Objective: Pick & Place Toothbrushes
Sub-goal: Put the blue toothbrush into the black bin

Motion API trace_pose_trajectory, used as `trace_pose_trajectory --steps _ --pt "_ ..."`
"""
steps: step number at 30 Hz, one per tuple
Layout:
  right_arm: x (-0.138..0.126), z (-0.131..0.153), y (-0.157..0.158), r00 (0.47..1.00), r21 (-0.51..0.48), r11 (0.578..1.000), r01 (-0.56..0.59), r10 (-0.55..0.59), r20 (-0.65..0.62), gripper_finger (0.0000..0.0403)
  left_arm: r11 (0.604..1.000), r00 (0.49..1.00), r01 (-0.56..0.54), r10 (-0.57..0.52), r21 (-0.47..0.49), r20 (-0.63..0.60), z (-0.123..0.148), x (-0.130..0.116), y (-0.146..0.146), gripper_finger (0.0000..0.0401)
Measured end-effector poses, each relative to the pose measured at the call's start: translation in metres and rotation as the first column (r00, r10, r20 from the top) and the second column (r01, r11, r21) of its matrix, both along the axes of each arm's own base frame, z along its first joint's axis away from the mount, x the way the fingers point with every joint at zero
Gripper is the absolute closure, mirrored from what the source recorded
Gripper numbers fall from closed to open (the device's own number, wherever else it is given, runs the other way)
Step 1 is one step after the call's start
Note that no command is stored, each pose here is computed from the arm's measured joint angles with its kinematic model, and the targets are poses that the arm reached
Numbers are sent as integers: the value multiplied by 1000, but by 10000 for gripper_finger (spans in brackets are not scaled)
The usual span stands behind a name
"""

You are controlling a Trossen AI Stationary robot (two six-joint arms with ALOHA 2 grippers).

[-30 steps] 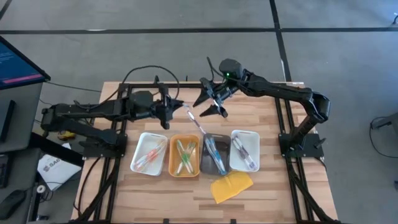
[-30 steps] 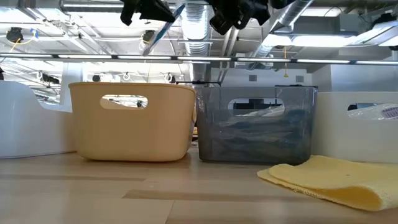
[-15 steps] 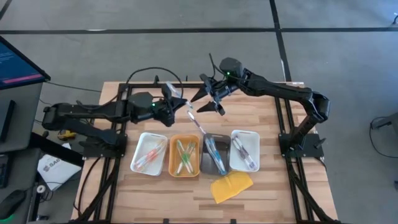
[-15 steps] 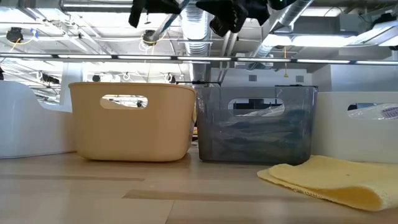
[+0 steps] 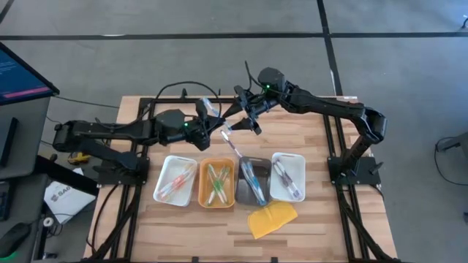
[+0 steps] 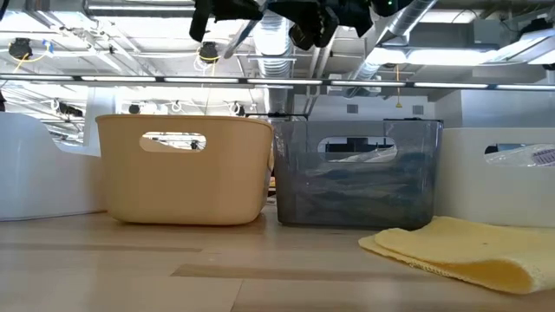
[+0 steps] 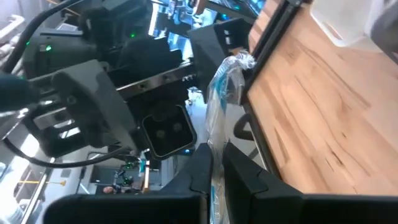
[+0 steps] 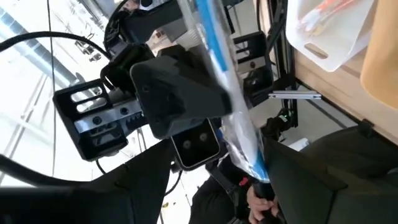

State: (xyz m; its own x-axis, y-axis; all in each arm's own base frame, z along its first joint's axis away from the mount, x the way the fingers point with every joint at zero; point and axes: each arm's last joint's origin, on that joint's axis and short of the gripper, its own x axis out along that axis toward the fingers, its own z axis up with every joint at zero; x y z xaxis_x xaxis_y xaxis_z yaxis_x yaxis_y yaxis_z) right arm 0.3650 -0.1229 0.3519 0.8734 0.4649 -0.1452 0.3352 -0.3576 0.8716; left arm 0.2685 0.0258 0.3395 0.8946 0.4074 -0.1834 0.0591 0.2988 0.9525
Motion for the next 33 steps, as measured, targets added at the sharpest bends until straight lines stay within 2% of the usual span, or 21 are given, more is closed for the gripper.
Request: trace_pose_trajectory --steps 6,10,16,25,27,33 --pt "1 1 4 1000 -15 1000 -11 12 9 160 999 996 -7 12 -53 87 6 1 0 393" --pt "1 1 4 1000 -40 999 -16 17 24 183 998 995 -10 16 -67 98 6 1 -1 392" --pt "2 3 6 999 -56 998 -14 17 50 253 998 995 -6 12 -68 100 6 1 -2 392" --pt "3 3 5 996 -138 990 17 -4 92 360 997 993 -9 18 -78 115 8 1 -1 389" --pt "3 4 5 995 -159 987 18 -2 103 383 995 992 -10 23 -99 126 8 1 -1 380" --pt "4 1 6 996 -184 982 43 -27 90 384 985 985 -66 90 -157 149 8 0 0 314"
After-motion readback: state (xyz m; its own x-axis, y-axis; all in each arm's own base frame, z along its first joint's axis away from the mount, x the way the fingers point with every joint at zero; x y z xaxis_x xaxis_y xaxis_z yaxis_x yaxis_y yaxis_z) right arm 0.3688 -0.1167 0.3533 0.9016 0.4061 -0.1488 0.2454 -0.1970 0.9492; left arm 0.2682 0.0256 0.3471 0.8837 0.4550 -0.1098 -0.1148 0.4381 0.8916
